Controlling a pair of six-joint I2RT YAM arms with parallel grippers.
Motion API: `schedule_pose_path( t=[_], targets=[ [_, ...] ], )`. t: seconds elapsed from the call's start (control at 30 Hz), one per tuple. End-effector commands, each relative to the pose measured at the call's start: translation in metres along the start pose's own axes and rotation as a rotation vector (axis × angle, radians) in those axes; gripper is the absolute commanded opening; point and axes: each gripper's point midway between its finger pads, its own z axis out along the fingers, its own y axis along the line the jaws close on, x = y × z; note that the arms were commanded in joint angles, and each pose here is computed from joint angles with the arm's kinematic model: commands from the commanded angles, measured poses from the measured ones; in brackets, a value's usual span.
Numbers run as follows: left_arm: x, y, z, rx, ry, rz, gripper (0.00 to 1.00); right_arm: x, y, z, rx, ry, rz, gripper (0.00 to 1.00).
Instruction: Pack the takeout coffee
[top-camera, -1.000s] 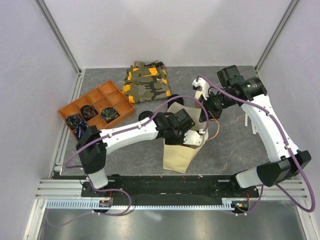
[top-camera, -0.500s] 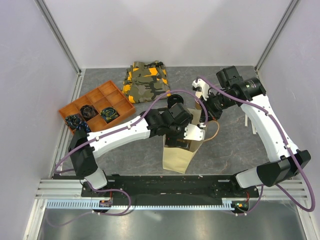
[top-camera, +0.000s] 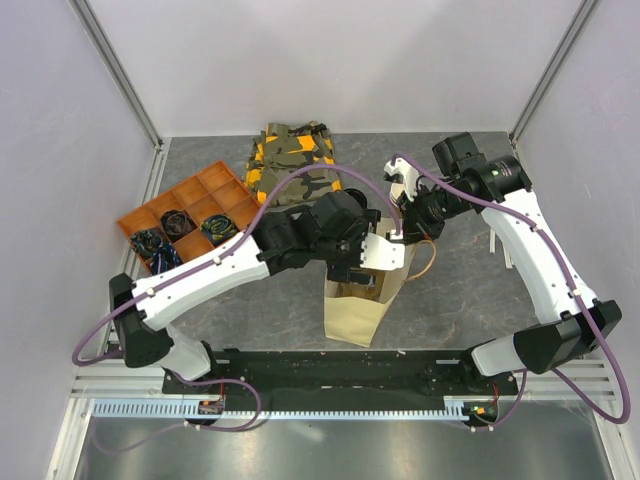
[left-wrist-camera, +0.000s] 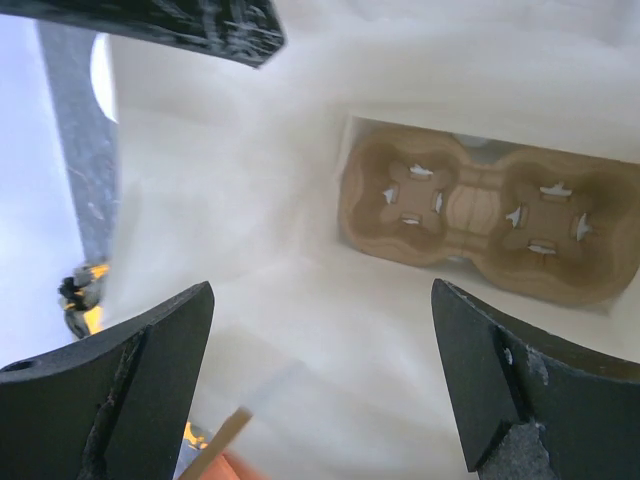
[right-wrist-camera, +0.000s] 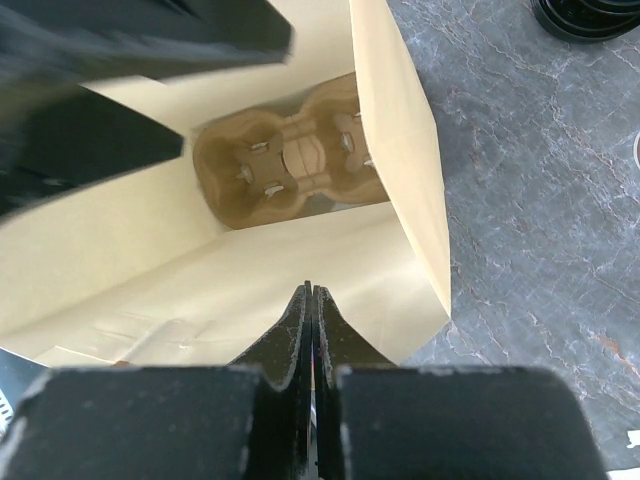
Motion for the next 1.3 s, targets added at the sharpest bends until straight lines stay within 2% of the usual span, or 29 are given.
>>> schedule_pose_path(
  t=[0.0, 0.07, 0.17, 0.3, 0.37, 0.4, 0.57, 0.67, 0.93, 1.1, 1.27],
  targets=[
    [-0.034, 0.017, -0.031, -0.068, -0.144, 0.025, 0.97, -0.003, 0.003, -0.005, 0.014, -0.021, -0.012, 0.0],
    [-0.039, 0.018, -0.04, -0.084, -0.179, 0.022, 0.96, -0.003, 0.004, -0.005, 0.013, -0.022, -0.004, 0.0],
    [-0.043, 0.016, -0.05, -0.102, -0.234, 0.023, 0.96, -0.004, 0.006, -0.006, 0.003, -0.026, -0.006, 0.13],
    [-0.052, 0.024, -0.058, -0.152, -0.297, 0.0, 0.97, -0.012, 0.006, -0.012, 0.016, -0.043, -0.013, 0.39],
    [-0.056, 0.029, -0.064, -0.163, -0.323, -0.023, 0.97, -0.014, 0.006, -0.014, 0.019, -0.046, -0.017, 0.46],
    [-0.06, 0.033, -0.07, -0.171, -0.351, -0.052, 0.97, -0.017, 0.006, -0.017, 0.025, -0.054, -0.026, 0.54],
    [-0.088, 0.049, -0.108, -0.206, -0.529, -0.118, 0.97, -0.027, 0.002, -0.026, 0.063, -0.073, -0.054, 0.75],
    [-0.104, 0.05, -0.133, -0.217, -0.634, -0.133, 0.98, -0.033, -0.001, -0.027, 0.071, -0.081, -0.078, 0.82],
    [-0.103, 0.065, -0.159, -0.274, -0.702, -0.22, 0.99, -0.047, -0.012, -0.024, 0.067, -0.079, -0.129, 0.85],
    [-0.082, 0.085, -0.161, -0.37, -0.66, -0.329, 0.99, -0.055, -0.017, -0.021, 0.061, -0.082, -0.162, 0.84],
    [-0.037, 0.116, -0.157, -0.487, -0.569, -0.522, 0.99, -0.056, -0.024, -0.012, 0.037, -0.063, -0.204, 0.76]
  ],
)
